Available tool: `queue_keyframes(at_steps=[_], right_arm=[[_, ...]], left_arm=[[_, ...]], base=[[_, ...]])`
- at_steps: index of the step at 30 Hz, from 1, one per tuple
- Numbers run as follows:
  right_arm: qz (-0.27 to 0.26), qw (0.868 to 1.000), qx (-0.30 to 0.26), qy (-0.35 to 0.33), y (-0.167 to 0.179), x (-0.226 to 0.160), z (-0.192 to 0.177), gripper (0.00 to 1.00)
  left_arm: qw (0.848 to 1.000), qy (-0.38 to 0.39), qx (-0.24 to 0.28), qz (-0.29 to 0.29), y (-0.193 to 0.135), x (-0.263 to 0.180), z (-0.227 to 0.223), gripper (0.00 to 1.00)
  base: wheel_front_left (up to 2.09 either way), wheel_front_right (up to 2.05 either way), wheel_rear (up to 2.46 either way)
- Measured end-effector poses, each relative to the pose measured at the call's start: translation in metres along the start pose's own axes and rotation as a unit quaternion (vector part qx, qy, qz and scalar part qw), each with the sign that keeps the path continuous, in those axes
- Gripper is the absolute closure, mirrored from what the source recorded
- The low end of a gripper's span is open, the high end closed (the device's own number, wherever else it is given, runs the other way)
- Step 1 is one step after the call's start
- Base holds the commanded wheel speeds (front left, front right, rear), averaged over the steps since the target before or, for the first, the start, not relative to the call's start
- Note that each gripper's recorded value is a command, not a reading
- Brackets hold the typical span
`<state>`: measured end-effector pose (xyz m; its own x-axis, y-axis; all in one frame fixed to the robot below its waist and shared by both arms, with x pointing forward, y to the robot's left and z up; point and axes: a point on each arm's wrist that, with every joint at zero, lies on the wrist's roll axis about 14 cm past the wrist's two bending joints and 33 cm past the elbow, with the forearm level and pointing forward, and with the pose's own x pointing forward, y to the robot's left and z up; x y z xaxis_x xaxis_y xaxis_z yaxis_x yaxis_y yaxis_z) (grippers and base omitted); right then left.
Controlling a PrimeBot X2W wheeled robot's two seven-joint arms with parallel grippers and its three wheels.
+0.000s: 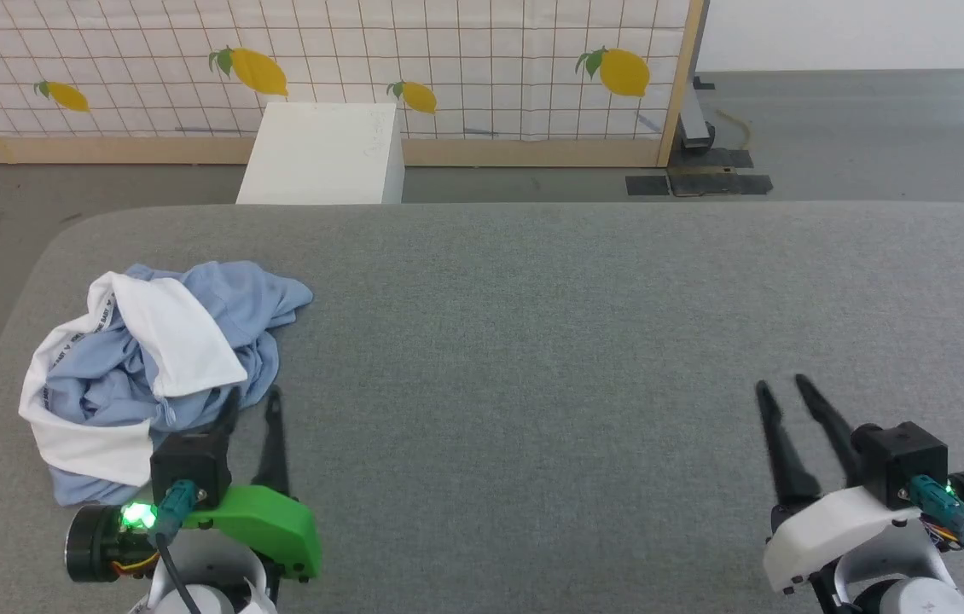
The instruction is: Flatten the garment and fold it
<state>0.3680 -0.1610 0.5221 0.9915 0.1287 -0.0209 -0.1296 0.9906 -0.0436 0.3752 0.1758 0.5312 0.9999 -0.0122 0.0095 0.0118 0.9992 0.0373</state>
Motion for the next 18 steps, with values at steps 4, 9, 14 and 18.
queue_keyframes(at_steps=[4,9,14,18], right_arm=[[-0.001,1.0,0.001,0.0,0.0,0.0,0.0,0.0],[-0.005,1.0,0.006,-0.003,-0.003,0.0,0.0,0.0],[-0.011,1.0,0.011,-0.007,-0.008,0.0,0.001,0.0],[-0.015,1.0,0.016,-0.011,-0.011,-0.001,0.002,0.0]], left_arm=[[1.0,0.0,0.0,-0.002,-0.001,0.0,0.0,0.0],[1.0,-0.003,-0.001,-0.004,-0.003,0.0,0.001,0.0],[1.0,-0.011,-0.002,-0.005,-0.004,0.001,0.004,0.0],[1.0,-0.017,-0.002,-0.006,-0.004,0.001,0.006,0.0]], base=[[0.0,0.0,0.0],[0.0,0.0,0.0],[0.0,0.0,0.0],[0.0,0.0,0.0]])
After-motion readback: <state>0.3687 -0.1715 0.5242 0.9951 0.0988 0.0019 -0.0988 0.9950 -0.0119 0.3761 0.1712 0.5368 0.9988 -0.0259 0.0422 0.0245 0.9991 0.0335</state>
